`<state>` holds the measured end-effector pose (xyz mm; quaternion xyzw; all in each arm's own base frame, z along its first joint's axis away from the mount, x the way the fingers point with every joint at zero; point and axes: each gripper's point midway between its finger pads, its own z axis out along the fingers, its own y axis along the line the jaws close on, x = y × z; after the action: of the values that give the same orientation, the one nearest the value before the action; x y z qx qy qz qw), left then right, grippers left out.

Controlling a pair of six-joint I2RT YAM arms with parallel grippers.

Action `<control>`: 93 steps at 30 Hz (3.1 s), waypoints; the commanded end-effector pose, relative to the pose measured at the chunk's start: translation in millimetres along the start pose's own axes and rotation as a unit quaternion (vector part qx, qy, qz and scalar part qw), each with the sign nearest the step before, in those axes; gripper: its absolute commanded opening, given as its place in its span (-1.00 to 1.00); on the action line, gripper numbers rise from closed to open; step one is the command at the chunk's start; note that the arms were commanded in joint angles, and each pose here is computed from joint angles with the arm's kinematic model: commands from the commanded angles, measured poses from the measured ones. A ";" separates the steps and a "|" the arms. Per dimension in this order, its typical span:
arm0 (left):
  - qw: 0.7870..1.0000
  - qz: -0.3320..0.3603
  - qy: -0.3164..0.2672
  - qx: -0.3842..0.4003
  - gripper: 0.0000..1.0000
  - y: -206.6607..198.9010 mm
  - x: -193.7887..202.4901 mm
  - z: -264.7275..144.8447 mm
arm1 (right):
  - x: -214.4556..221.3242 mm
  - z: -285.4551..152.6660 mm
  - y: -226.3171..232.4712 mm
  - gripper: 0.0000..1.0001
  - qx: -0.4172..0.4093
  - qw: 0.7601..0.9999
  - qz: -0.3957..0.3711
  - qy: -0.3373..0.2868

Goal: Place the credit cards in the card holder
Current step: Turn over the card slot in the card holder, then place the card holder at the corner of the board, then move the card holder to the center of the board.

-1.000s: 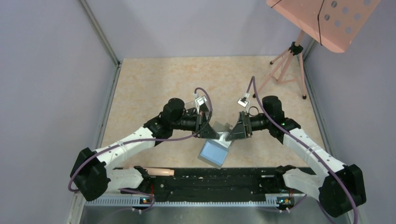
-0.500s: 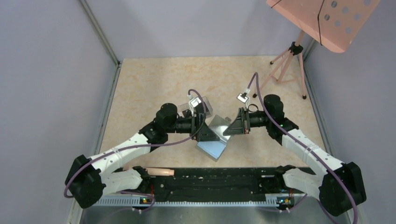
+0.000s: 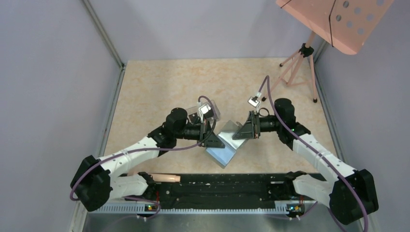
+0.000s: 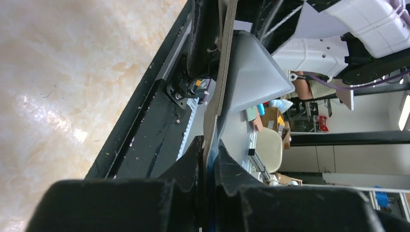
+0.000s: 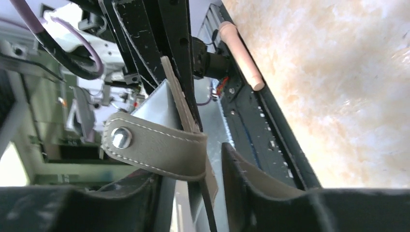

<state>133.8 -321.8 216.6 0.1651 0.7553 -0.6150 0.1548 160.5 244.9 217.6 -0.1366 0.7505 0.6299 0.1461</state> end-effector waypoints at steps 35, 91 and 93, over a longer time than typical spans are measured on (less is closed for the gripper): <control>0.963 0.097 -0.188 -0.165 0.75 15.5 -50.3 -34.7 | -2.1 -19.8 -89.6 -1.00 0.083 0.978 0.109 -0.158; 0.931 -0.223 0.059 -0.284 0.45 149.4 40.1 46.5 | 29.6 -5.6 -111.0 -0.55 0.315 0.945 0.082 -0.025; 0.928 -0.230 0.063 -0.287 0.45 154.8 42.6 48.9 | 38.8 -7.5 -126.4 -0.63 0.336 0.936 0.098 -0.021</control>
<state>152.6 -319.4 40.6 -0.0253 0.9369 -0.3488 -0.0041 169.0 206.4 92.7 0.0037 0.9278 0.3473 0.1361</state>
